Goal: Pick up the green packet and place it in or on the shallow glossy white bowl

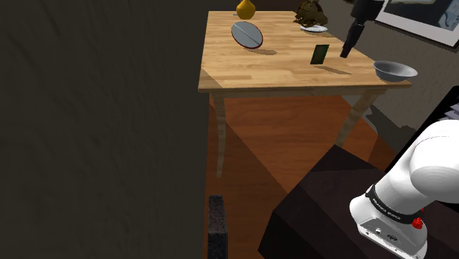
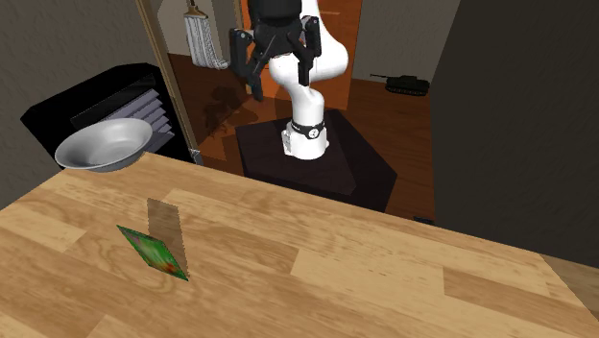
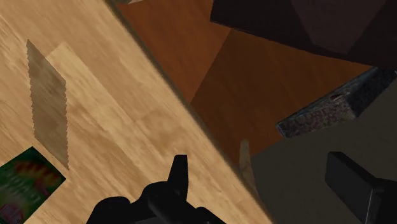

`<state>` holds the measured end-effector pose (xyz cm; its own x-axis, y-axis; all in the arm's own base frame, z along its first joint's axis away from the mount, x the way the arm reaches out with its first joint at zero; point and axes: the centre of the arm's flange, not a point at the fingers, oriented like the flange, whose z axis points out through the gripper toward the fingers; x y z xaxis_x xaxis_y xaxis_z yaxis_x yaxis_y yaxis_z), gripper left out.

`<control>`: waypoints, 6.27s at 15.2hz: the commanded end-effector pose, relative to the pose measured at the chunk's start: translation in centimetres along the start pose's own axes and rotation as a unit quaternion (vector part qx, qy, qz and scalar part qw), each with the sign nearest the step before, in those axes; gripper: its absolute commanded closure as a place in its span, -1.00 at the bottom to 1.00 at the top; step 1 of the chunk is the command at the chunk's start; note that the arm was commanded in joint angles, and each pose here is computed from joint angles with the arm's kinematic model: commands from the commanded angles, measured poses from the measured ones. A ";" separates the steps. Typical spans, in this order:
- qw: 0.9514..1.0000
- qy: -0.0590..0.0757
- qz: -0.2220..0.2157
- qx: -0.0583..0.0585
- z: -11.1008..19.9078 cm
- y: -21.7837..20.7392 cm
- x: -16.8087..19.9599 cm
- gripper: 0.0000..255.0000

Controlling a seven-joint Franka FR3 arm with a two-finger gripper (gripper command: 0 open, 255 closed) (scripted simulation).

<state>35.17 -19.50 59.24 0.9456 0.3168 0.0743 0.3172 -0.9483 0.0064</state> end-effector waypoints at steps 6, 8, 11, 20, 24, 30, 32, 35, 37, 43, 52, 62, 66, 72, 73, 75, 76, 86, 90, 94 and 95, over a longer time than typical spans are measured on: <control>0.994 -0.013 -0.105 -0.007 1.0 8.9 2.3 -1.00; 0.991 -0.017 -0.134 -0.008 1.3 11.3 3.3 -1.00; 0.984 -0.022 -0.178 -0.011 1.7 14.8 5.0 -1.00; 0.951 -0.038 -0.305 -0.018 2.9 24.3 11.7 -1.00; 0.950 -0.039 -0.309 -0.018 4.5 24.6 11.8 -1.00; 0.950 -0.039 -0.309 -0.018 6.9 24.7 11.7 -1.00; 0.950 -0.039 -0.309 -0.018 6.9 24.7 11.7 -1.00; 0.950 -0.039 -0.309 -0.018 6.9 24.7 11.7 -1.00; 0.950 -0.039 -0.309 -0.018 6.9 24.7 11.7 1.00; 0.950 -0.039 -0.309 -0.018 6.9 24.7 11.7 1.00; 0.950 -0.039 -0.309 -0.018 3.8 24.8 11.9 1.00; 0.950 -0.039 -0.309 -0.018 -1.5 24.8 12.3 1.00; 0.950 -0.039 -0.309 -0.018 -3.6 24.8 12.5 1.00; 0.950 -0.039 -0.309 -0.018 -5.8 24.9 10.0 1.00; 0.950 -0.039 -0.309 -0.018 -6.1 24.9 8.8 1.00; 0.950 -0.039 -0.309 -0.018 -6.8 24.9 6.2 1.00; 0.950 -0.039 -0.309 -0.018 -7.1 25.0 4.9 1.00; 0.950 -0.039 -0.309 -0.018 -10.1 25.2 -7.9 1.00; 0.950 -0.039 -0.309 -0.018 -11.4 25.3 -13.1 1.00; 0.950 -0.039 -0.309 -0.018 -12.6 25.3 -18.2 1.00; 0.950 -0.039 -0.309 -0.018 -12.9 25.4 -19.6 1.00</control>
<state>25.12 -49.74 70.38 0.5850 0.8106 -0.0286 0.8104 -0.5828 0.0600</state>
